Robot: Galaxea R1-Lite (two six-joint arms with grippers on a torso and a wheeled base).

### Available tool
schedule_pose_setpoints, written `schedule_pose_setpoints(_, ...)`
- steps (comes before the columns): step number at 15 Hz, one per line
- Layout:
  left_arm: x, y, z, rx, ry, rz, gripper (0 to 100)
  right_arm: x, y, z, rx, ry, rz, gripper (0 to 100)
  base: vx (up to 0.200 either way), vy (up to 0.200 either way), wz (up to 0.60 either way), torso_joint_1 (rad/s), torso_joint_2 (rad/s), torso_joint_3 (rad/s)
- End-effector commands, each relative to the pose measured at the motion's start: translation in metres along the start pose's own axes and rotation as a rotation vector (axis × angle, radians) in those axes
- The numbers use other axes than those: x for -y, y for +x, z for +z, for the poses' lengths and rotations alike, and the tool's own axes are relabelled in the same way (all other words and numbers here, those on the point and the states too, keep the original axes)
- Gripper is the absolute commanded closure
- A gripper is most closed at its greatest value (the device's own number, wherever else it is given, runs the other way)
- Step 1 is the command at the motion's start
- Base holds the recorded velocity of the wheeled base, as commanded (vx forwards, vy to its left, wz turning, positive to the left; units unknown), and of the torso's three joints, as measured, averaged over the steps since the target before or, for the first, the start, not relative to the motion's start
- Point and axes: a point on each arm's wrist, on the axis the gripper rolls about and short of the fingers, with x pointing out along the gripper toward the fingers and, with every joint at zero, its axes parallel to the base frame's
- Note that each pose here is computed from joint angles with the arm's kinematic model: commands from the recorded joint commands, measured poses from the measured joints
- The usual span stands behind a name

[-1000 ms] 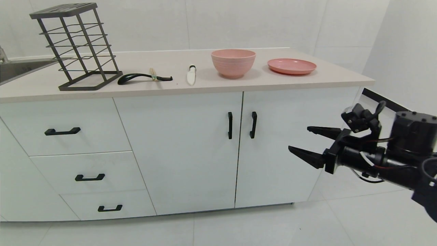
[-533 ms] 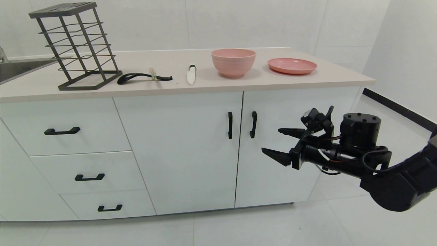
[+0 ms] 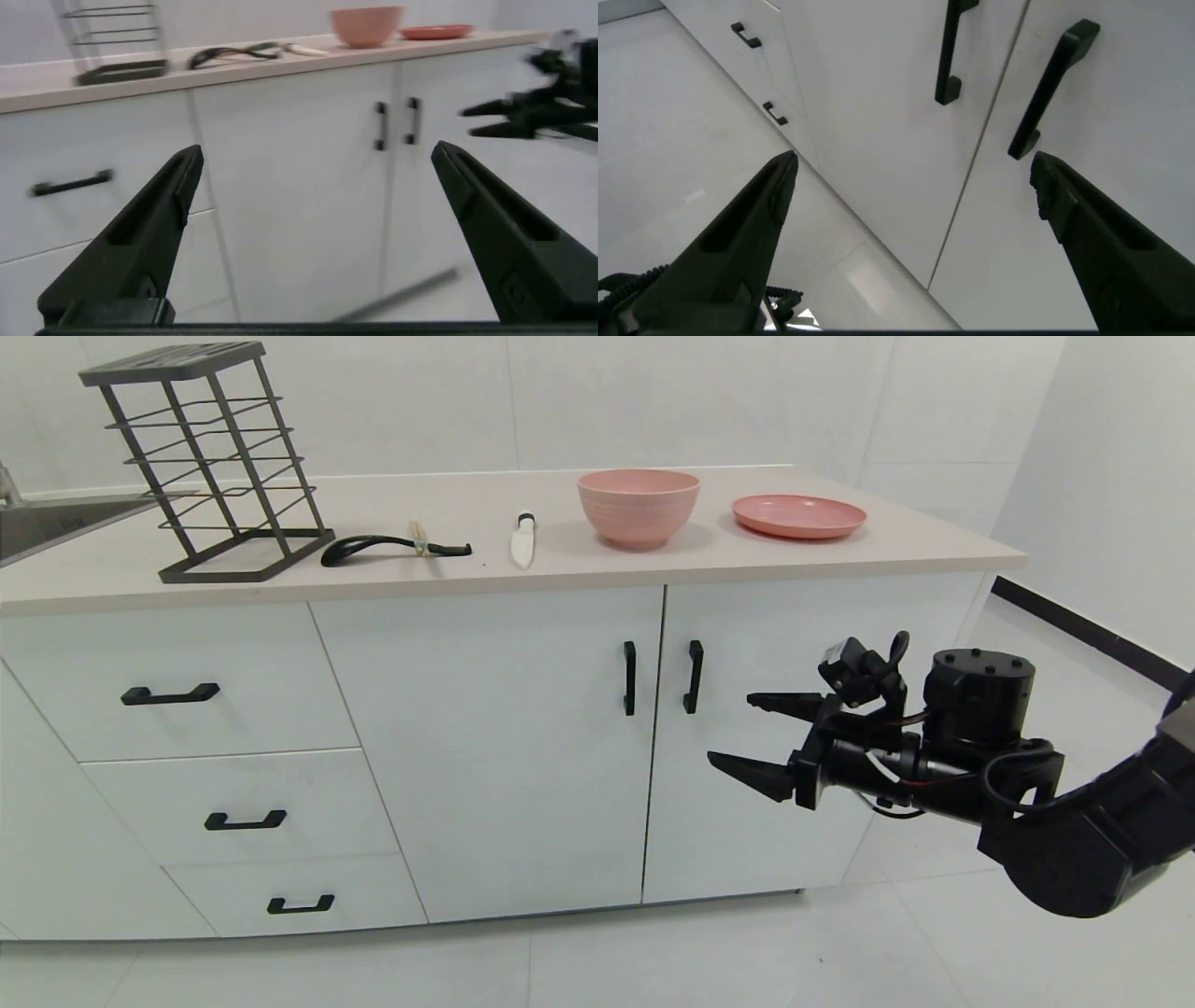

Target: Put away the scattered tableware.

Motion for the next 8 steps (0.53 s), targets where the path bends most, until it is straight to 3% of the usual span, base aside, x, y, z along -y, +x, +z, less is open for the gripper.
schedule_pose_setpoints(1, -0.007, 0.024, 0.017, -0.116, -0.079, -0.243, 0, 0.000, 0.000, 0.002, 0.011, -0.007, 0.016, 0, 0.000, 0.000, 0.00, 0.000, 0.00, 0.000)
schedule_pose_setpoints(3, -0.010, 0.052, 0.023, -0.207, -0.123, -0.390, 0, 0.000, -0.001, 0.001, 0.009, -0.006, 0.016, 0, 0.000, 0.000, 0.00, 0.000, 0.00, 0.000)
schedule_pose_setpoints(5, -0.011, 0.081, 0.028, -0.246, -0.145, -0.472, 0, 0.000, -0.001, 0.002, 0.010, -0.010, 0.016, 0, 0.000, 0.000, 0.00, 0.000, 0.00, 0.000)
schedule_pose_setpoints(7, -0.008, 0.103, 0.026, -0.255, -0.143, -0.537, 0, -0.001, -0.001, 0.002, 0.011, -0.008, 0.019, 0, 0.000, 0.000, 0.00, 0.000, 0.00, 0.000)
schedule_pose_setpoints(8, -0.008, 0.111, 0.025, -0.259, -0.118, -0.550, 0, -0.001, -0.001, 0.002, 0.011, -0.008, 0.019, 0, 0.000, 0.000, 0.00, 0.000, 0.00, 0.000)
